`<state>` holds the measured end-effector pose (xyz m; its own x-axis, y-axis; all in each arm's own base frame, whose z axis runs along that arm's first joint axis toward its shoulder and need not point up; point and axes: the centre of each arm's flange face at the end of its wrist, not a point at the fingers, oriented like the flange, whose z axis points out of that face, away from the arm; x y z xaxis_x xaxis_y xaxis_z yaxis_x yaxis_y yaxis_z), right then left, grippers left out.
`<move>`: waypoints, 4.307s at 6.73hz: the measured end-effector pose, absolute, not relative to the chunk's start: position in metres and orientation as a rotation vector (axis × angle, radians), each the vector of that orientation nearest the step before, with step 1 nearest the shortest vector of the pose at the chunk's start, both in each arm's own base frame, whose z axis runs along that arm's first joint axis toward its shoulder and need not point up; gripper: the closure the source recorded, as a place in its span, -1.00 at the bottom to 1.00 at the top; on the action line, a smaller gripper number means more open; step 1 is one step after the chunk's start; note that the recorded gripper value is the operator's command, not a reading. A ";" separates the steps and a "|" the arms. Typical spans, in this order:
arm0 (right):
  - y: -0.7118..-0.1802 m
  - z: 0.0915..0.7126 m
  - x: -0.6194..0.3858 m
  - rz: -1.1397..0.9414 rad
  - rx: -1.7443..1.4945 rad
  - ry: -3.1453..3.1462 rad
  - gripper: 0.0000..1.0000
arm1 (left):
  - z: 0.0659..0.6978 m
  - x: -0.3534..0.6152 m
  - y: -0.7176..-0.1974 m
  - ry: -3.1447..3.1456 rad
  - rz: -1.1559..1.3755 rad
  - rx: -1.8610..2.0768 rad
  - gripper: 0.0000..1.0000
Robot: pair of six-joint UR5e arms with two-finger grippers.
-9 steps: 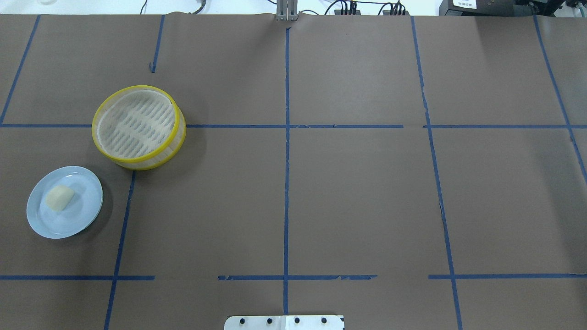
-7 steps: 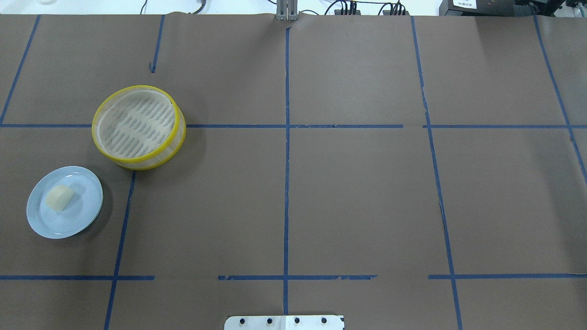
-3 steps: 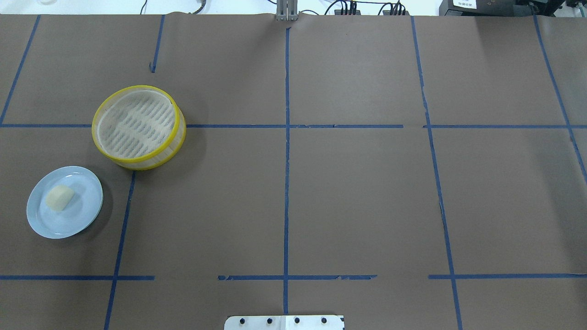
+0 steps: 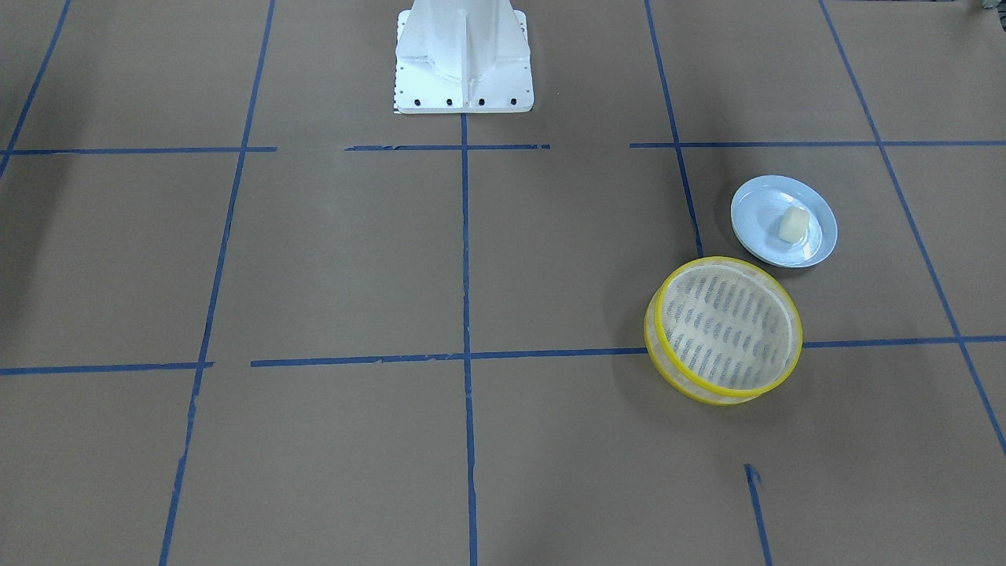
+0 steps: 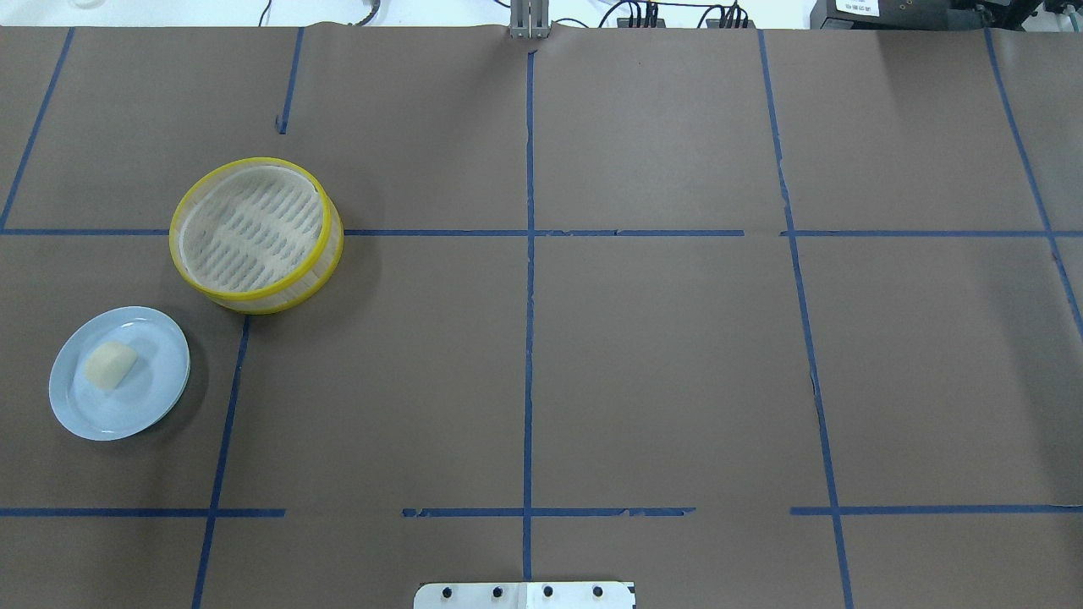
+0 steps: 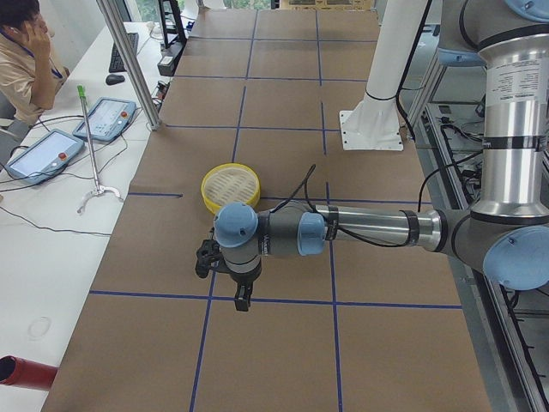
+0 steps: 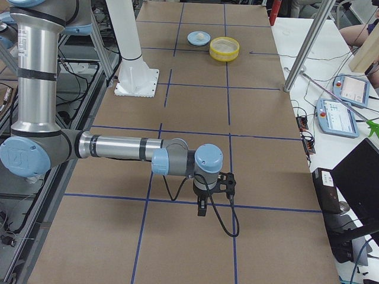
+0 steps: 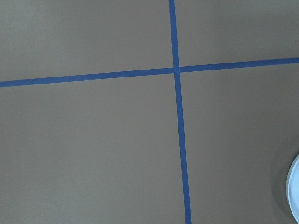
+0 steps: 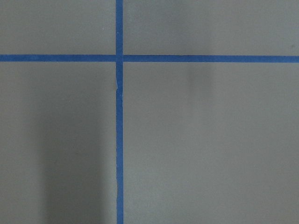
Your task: Place bun in steamer
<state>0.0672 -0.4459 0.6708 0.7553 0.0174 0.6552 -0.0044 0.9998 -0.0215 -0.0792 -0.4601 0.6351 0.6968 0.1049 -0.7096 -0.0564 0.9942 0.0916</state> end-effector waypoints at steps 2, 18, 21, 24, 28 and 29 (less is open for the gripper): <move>-0.446 0.671 0.067 0.012 -0.019 -0.715 -1.00 | 0.623 -0.061 -0.470 0.793 0.153 0.140 -1.00; -0.446 0.671 0.067 0.012 -0.019 -0.715 -1.00 | 0.576 0.266 -0.414 0.786 0.385 0.117 -0.64; -0.446 0.671 0.067 0.012 -0.019 -0.715 -1.00 | 0.578 0.270 -0.411 0.786 0.390 0.109 -0.58; -0.446 0.671 0.067 0.012 -0.019 -0.715 -1.00 | 0.582 0.274 -0.409 0.782 0.396 0.099 -0.41; -0.446 0.671 0.067 0.012 -0.019 -0.715 -1.00 | 0.582 0.275 -0.408 0.787 0.399 0.093 0.16; -0.446 0.671 0.067 0.012 -0.019 -0.715 -1.00 | 0.579 0.275 -0.408 0.792 0.400 0.096 0.20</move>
